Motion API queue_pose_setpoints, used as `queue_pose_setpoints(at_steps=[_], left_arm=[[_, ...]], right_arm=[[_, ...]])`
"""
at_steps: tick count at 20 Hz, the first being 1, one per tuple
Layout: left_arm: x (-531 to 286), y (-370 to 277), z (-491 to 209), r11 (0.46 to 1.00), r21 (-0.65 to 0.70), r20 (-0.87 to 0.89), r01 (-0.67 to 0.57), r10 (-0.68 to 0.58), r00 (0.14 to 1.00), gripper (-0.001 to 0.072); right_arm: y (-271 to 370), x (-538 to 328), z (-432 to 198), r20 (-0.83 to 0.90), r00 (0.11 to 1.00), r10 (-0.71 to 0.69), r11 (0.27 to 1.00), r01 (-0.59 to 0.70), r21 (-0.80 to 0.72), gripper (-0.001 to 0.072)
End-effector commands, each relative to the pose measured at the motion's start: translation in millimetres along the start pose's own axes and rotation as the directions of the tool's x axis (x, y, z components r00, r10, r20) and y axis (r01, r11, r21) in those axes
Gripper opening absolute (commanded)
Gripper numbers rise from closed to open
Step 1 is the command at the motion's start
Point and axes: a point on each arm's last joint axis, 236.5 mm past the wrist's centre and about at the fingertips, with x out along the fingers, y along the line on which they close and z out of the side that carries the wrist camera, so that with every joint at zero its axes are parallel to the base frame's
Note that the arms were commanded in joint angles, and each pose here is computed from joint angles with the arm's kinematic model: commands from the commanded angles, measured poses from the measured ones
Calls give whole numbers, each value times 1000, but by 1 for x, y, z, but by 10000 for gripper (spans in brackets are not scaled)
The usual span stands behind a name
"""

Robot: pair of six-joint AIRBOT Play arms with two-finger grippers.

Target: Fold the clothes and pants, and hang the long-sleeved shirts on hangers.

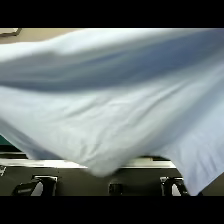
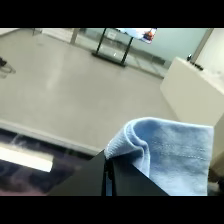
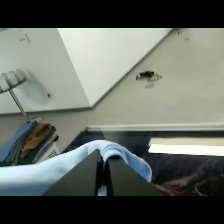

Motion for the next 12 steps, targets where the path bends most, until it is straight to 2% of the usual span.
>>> queue_pose_setpoints(at_steps=[1,4,6,9,12], left_arm=[[62,24,-56,999,44,-224,-27,37,974,14],[150,53,-144,999,30,-465,-15,27,885,14],[201,74,-213,999,46,-596,-12,37,802,14],[269,92,-327,996,79,-716,28,37,697,14],[318,109,-416,997,79,-744,13,50,667,14]], right_arm=[[-60,42,-49,-246,965,-94,989,118,86,39],[-136,92,-135,-563,821,-95,951,241,191,39],[-194,123,-194,-676,731,-99,914,335,227,39],[-285,159,-284,-750,642,-160,832,496,247,39],[-362,186,-365,-772,597,-218,744,613,265,40]])
